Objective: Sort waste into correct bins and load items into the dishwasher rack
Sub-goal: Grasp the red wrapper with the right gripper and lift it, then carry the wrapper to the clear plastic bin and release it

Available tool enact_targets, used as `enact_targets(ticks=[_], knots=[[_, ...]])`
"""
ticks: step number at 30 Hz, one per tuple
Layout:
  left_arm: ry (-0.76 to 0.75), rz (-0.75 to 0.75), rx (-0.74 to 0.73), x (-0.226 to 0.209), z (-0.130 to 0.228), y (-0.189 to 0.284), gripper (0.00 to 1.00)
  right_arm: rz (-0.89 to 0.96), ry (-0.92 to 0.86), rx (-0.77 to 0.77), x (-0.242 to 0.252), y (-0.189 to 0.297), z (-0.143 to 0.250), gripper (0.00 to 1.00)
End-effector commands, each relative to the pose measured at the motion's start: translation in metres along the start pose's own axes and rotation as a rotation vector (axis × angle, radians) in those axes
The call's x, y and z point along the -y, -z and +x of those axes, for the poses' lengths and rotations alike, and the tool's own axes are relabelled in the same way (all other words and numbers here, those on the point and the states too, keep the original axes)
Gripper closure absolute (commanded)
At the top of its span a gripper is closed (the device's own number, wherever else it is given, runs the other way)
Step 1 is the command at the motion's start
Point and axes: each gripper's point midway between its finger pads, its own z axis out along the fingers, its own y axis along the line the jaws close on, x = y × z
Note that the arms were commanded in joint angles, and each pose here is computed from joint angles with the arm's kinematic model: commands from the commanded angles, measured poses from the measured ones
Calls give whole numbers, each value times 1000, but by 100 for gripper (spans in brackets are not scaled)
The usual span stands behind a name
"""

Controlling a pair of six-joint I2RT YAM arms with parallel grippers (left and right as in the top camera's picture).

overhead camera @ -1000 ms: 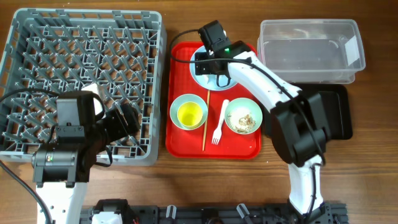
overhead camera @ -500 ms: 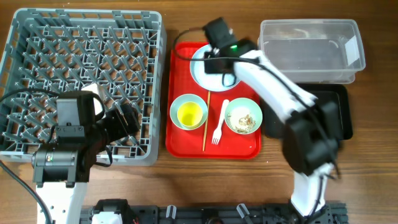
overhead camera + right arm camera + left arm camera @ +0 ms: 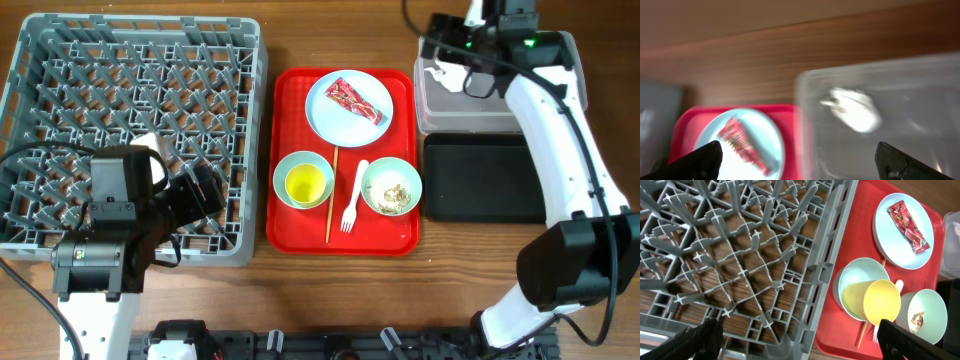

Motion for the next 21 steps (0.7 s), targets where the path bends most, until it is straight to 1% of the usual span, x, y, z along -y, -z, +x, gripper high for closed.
enact_targets(ticks=[1,3,4,6,7,10,12,15,17,18,19,20,21], knots=[[7,23,21,6,-6,6,0,-261,378,-65,-76,-17,31,2],[7,23,21,6,-6,6,0,-296,486,-113,-97,-34,53,2],[7,23,21,6,-6,6,0,-323,542,-161,-114,-51,75,2],[7,23,21,6,-6,6,0,-301,585,-230,-121,-78,102,3],[7,23,21,6,-6,6,0,-272,582,-255,-120,-89,111,3],[7,23,21,6,-6,6,0,-261,588,-325,-119,-120,139,5],[7,23,21,6,-6,6,0,-181,548,-348,-106,-139,148,5],[7,23,21,6,-6,6,0,-169,532,-371,-103,-147,156,5],[7,23,21,6,-6,6,0,-165,532,-406,-99,-152,169,7],[7,23,21,6,-6,6,0,-167,532,-422,-98,-154,175,10],[7,23,21,6,-6,6,0,-165,532,-439,-96,-155,180,16],[7,23,21,6,-6,6,0,-162,527,-447,-95,-154,181,25],[7,23,21,6,-6,6,0,-157,505,-449,-95,-154,181,37]])
